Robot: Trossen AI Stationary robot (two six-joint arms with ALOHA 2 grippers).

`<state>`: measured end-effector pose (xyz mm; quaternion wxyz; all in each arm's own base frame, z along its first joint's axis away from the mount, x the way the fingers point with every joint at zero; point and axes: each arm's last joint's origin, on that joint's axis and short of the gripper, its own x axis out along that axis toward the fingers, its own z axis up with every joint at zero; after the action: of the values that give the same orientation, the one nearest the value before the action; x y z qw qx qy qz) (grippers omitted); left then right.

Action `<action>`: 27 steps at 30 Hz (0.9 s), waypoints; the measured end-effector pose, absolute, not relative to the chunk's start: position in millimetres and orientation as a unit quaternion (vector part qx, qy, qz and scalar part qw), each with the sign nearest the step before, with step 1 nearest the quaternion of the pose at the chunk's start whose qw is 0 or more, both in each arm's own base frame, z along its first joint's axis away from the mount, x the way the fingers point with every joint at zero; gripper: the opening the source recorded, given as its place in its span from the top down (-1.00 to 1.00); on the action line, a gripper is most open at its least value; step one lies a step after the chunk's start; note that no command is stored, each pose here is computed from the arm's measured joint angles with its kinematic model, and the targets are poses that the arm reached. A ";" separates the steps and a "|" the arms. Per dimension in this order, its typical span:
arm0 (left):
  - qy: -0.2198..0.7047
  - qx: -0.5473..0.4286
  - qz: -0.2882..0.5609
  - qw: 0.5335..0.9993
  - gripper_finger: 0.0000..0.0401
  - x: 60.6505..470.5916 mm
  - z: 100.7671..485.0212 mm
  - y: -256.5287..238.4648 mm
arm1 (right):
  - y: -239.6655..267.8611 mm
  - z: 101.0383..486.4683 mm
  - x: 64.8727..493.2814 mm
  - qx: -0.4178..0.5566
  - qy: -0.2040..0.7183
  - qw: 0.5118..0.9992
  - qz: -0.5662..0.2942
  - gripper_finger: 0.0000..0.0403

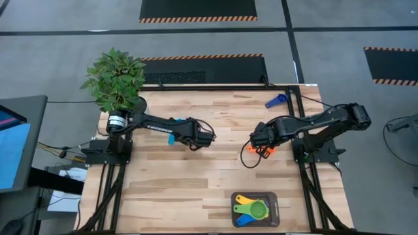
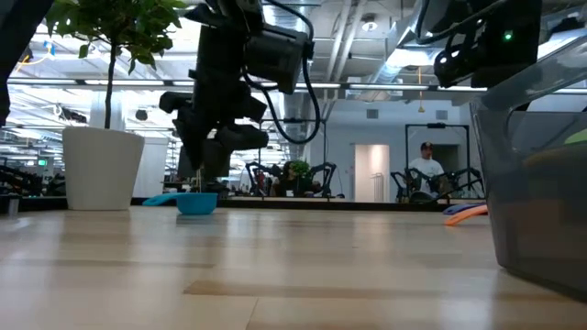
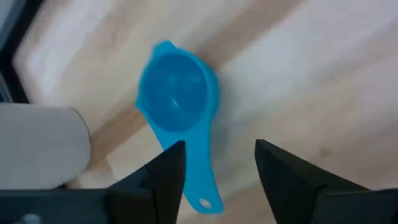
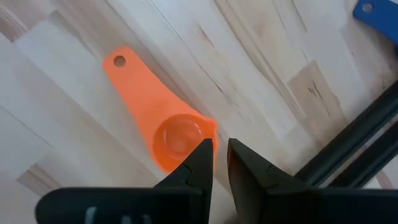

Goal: Nest measuring cups in basket
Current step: Stack the light blue measuring cup on top of the green measuring cup in the black bin

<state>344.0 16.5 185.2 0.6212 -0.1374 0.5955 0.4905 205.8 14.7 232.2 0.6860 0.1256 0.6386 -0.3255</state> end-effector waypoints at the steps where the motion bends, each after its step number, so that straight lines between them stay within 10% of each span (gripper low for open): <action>1: 0.592 -0.135 0.497 0.620 0.03 343.9 185.3 20.7 | 14.7 232.2 206.1 0.126 0.638 0.687 -0.325 0.65; 27: 0.564 -0.154 0.511 0.630 -0.05 339.9 159.6 44.1 | 15.6 231.9 207.3 0.137 0.638 0.688 -0.316 0.65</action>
<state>339.9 44.1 159.6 0.6297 -0.1537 0.5643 0.5112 207.3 15.6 231.9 0.6885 0.1368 0.6384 -0.3158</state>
